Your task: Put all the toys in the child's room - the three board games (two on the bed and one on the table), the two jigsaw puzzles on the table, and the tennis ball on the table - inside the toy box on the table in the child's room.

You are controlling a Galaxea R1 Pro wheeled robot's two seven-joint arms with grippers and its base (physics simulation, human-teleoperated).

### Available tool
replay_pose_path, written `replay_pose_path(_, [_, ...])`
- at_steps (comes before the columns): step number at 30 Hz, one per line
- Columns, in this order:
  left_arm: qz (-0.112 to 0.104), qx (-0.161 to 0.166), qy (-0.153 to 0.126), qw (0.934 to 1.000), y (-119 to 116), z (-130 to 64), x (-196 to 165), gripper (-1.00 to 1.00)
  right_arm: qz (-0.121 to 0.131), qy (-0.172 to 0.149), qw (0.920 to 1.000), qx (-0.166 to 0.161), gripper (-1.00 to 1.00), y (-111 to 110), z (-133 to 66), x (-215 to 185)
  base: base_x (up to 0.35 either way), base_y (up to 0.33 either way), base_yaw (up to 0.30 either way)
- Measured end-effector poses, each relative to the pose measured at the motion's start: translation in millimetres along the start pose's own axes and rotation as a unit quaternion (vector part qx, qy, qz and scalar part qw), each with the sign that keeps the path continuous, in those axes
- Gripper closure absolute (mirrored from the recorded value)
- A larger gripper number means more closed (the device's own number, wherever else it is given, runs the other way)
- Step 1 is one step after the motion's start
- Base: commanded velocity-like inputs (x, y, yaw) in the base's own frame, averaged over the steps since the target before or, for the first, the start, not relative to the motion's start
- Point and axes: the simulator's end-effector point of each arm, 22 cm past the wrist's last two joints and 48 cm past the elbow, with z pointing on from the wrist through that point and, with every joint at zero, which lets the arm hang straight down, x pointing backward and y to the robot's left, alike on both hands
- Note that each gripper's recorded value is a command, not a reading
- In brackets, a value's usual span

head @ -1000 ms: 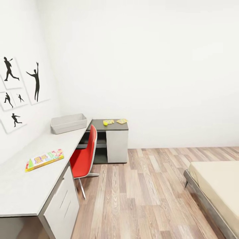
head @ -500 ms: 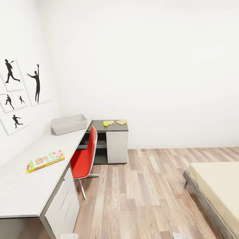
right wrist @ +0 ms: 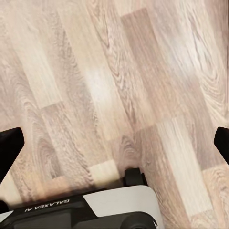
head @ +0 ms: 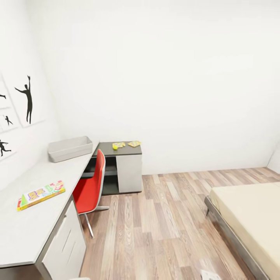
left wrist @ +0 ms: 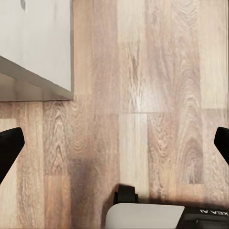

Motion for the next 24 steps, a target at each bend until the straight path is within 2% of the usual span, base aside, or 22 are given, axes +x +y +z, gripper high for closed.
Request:
replay_pose_path(11, [0.002, 0.008, 0.001, 1.0000, -7, -0.2, 2, -1.00, 0.003, -0.003, 1.0000, 0.001, -1.00, 0, 0.1, -1, 0.000, 0.000, -0.282])
replay_pose_path(24, [0.001, 0.010, 0.002, 0.9999, -9, -13.6, 0, -1.00, 0.003, -0.003, 1.0000, 0.001, -1.00, 0, -13.3, -1, 0.000, 0.000, -0.285])
